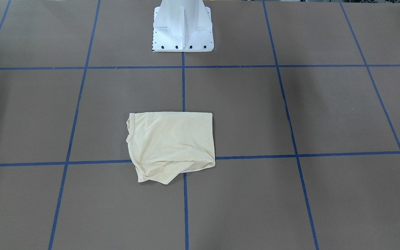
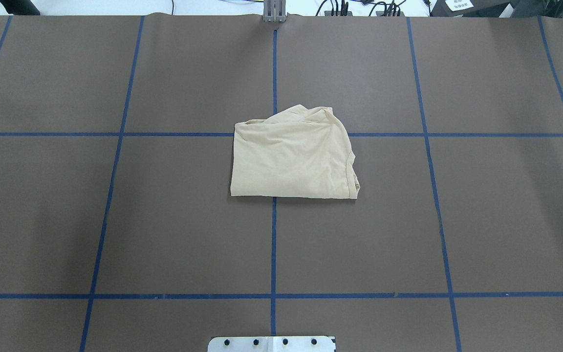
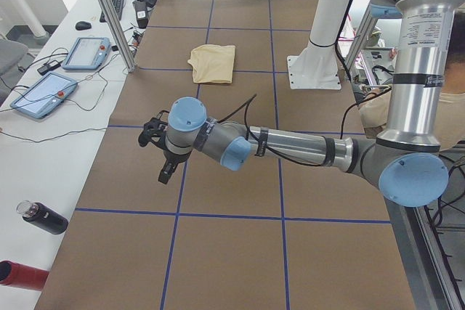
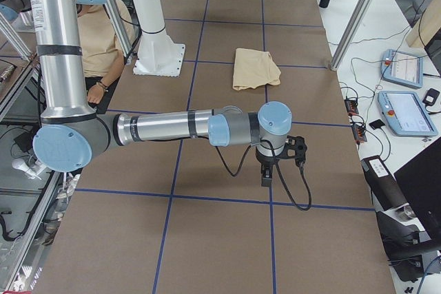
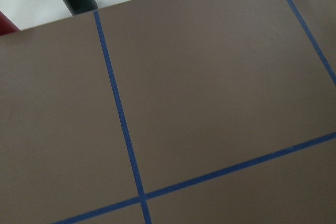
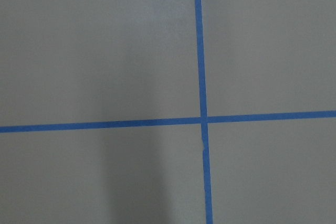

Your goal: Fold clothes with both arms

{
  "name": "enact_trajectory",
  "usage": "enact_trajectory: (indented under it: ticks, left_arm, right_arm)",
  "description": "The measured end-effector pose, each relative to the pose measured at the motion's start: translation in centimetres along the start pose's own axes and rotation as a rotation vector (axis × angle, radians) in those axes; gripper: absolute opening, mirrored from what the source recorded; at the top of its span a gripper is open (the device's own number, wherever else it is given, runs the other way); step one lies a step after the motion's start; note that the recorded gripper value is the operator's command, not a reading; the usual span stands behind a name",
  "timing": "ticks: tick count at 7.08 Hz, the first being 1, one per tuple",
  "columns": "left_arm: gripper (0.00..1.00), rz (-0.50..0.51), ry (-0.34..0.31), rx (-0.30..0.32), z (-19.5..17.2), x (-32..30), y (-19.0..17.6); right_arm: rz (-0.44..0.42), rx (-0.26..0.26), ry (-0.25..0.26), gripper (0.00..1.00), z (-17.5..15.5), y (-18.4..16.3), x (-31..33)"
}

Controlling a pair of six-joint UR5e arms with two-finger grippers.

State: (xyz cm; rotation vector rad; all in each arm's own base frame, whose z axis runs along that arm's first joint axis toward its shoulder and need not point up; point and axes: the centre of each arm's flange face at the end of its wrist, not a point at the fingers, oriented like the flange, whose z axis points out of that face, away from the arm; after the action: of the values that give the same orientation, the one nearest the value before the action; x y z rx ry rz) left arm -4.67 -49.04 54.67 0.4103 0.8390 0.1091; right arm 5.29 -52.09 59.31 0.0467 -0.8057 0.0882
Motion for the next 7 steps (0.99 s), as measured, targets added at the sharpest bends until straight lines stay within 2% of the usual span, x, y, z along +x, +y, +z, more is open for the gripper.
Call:
enact_trajectory:
  ticks: [2, 5, 6, 7]
  left_arm:
    - [1.00, -0.001, -0.025, 0.013, -0.6, 0.5, 0.2]
    - [1.00, 0.009, -0.023, 0.021, -0.5, 0.8, -1.1]
    - [1.00, 0.015, -0.023, 0.028, -0.7, 1.1, -1.6]
    - [1.00, 0.024, -0.022, 0.033, -0.8, 1.3, -1.9]
  right_arm:
    - [-0.002, -0.024, 0.002, 1.00, 1.1, 1.7, 0.4]
    - [-0.024, -0.032, -0.004, 1.00, 1.6, 2.0, -0.6]
    - [-0.034, -0.031, -0.037, 1.00, 1.3, 1.8, -1.5]
    - [-0.049, -0.035, -0.094, 1.00, 1.0, 1.9, -2.8]
